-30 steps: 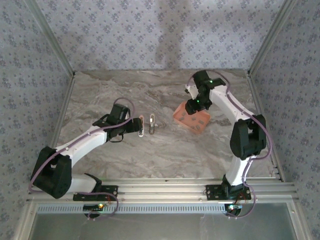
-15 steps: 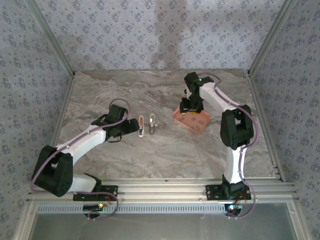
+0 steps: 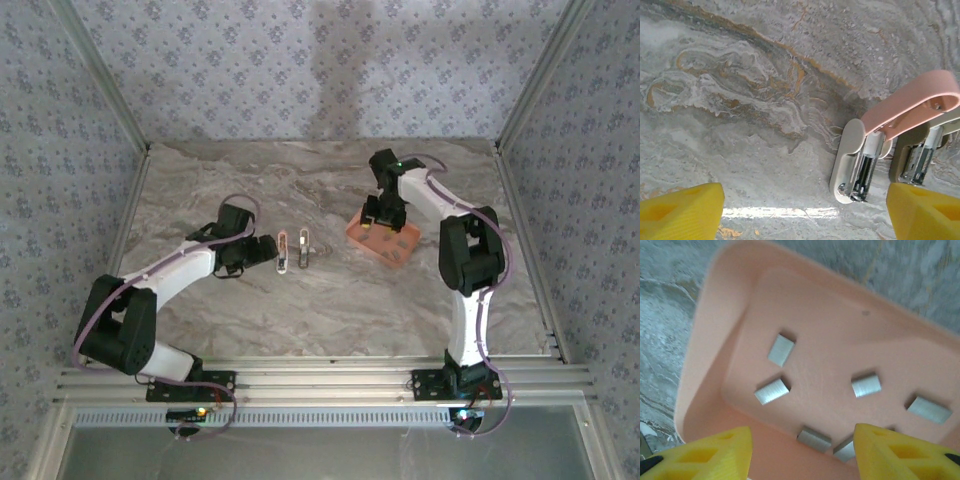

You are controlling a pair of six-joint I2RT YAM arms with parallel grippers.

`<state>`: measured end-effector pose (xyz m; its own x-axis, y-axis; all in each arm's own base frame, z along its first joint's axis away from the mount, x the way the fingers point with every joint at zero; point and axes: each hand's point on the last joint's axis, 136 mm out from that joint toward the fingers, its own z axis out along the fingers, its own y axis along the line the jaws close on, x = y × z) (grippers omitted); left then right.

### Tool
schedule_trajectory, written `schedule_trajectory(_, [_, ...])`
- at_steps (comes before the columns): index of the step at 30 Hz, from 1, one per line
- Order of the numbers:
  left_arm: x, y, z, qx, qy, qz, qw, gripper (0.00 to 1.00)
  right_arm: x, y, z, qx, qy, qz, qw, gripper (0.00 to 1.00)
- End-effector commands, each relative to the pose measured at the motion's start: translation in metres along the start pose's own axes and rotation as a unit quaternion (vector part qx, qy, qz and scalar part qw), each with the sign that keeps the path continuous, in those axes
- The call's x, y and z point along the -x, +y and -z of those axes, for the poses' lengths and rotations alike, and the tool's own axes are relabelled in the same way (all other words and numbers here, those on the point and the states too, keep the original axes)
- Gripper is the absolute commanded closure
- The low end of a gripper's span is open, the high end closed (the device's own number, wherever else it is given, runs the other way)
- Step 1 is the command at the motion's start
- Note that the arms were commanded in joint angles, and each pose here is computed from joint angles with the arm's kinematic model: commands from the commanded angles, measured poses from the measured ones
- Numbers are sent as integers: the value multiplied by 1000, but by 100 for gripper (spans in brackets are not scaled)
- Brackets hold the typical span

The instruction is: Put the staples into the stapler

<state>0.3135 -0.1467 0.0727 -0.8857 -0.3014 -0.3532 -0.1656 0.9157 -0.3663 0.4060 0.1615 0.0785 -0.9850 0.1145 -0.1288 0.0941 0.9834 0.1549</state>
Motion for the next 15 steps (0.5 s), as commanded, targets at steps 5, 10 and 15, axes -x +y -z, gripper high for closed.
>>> schedule_trajectory(5, [4,0,2,-3,10,-7,1000,16,-23,-32,10,-72,77,281,954,43])
schedule_trajectory(10, [2,3,0,1,16,-3,1000,16,-33,-58,8,-82,112,332,933,44])
schedule_trajectory(15, [3,2,-1,4,19,-2,1000,16,-27,-72,0,-90,128,352,923,46])
